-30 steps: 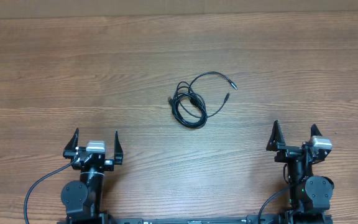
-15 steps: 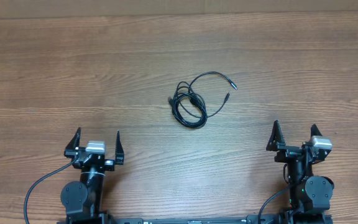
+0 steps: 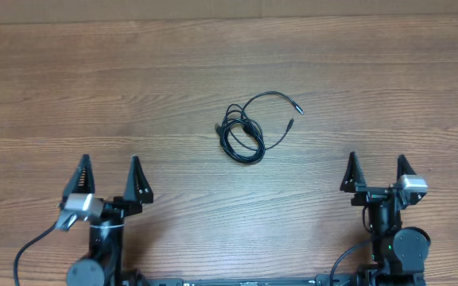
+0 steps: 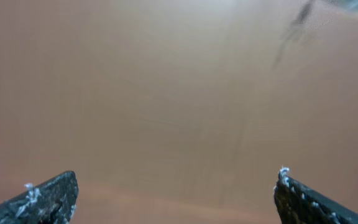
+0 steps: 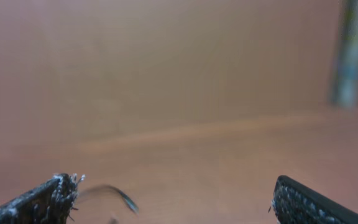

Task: Untangle cables
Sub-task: 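Raise both grippers and move them toward the black cable bundle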

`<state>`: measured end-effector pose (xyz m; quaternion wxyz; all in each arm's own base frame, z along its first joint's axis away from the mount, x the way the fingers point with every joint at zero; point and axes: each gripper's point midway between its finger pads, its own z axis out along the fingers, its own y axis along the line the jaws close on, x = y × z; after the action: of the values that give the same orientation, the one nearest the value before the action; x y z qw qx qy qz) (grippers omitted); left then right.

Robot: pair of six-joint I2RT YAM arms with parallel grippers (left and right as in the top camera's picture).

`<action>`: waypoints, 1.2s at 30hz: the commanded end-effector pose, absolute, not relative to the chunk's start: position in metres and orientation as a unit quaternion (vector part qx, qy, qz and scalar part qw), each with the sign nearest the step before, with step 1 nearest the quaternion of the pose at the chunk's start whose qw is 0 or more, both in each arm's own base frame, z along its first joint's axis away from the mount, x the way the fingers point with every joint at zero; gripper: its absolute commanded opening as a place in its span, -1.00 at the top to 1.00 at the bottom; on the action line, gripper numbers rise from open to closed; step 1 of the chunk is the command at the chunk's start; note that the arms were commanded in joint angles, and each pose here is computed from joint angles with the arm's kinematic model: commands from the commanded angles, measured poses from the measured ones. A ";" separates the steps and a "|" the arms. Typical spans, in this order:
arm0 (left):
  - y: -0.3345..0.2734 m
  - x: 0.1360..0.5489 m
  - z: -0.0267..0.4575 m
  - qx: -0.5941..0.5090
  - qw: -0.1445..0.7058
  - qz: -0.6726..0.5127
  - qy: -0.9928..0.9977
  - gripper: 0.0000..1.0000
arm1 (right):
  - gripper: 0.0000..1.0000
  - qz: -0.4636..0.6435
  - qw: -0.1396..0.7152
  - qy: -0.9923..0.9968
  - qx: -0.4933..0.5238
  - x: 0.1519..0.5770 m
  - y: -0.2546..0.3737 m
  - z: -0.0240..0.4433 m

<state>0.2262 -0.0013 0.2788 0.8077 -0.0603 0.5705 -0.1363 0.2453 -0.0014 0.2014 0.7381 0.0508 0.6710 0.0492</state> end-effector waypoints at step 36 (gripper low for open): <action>-0.066 0.134 0.373 0.054 0.639 -0.201 0.740 -0.99 | -1.00 0.178 0.551 0.814 -0.046 0.145 0.059 0.406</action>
<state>0.1336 -0.0610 0.3736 0.6604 0.0391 0.7244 -0.1941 0.1591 0.0432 0.3945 0.5547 -0.0260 0.8205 0.1354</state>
